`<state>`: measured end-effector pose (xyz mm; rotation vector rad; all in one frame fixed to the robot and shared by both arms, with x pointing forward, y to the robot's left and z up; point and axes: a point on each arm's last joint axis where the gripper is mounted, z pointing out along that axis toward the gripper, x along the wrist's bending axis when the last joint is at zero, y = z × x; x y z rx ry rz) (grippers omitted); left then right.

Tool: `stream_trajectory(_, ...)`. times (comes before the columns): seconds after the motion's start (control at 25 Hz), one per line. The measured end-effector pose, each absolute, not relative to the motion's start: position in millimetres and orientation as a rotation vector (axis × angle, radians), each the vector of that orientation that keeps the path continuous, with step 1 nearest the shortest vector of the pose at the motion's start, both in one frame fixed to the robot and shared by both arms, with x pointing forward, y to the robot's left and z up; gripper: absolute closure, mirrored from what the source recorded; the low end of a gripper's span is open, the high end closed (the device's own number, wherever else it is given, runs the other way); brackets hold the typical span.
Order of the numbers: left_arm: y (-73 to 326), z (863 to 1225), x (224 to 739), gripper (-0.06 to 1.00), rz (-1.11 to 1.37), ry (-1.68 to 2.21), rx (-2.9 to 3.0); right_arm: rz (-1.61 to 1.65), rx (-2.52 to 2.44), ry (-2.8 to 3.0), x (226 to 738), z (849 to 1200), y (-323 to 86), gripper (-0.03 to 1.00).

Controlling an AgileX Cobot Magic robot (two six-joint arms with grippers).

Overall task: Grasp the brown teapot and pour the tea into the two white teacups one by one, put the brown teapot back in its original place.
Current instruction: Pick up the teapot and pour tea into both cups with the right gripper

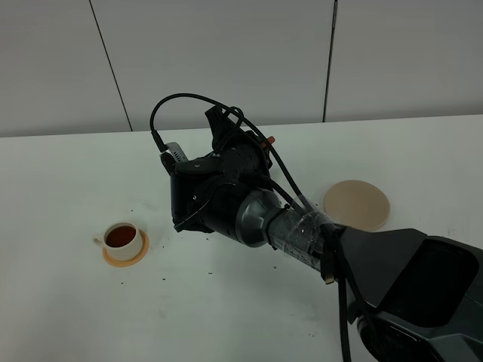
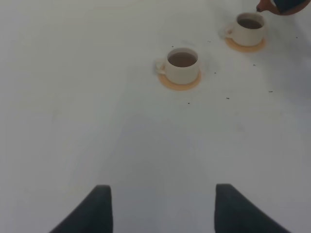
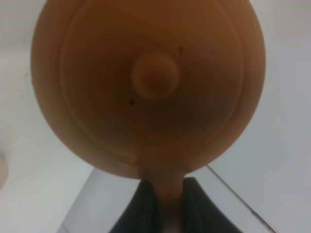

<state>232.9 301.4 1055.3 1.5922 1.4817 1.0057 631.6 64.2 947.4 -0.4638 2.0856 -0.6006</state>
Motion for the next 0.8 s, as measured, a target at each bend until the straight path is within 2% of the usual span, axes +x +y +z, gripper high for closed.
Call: stream_trajectory(0.8,301.4,1055.3,232.9,0.41,1.006,1.482,1.592,-0.550,-0.308,2.176,627.1,942.8,60.8,0.88)
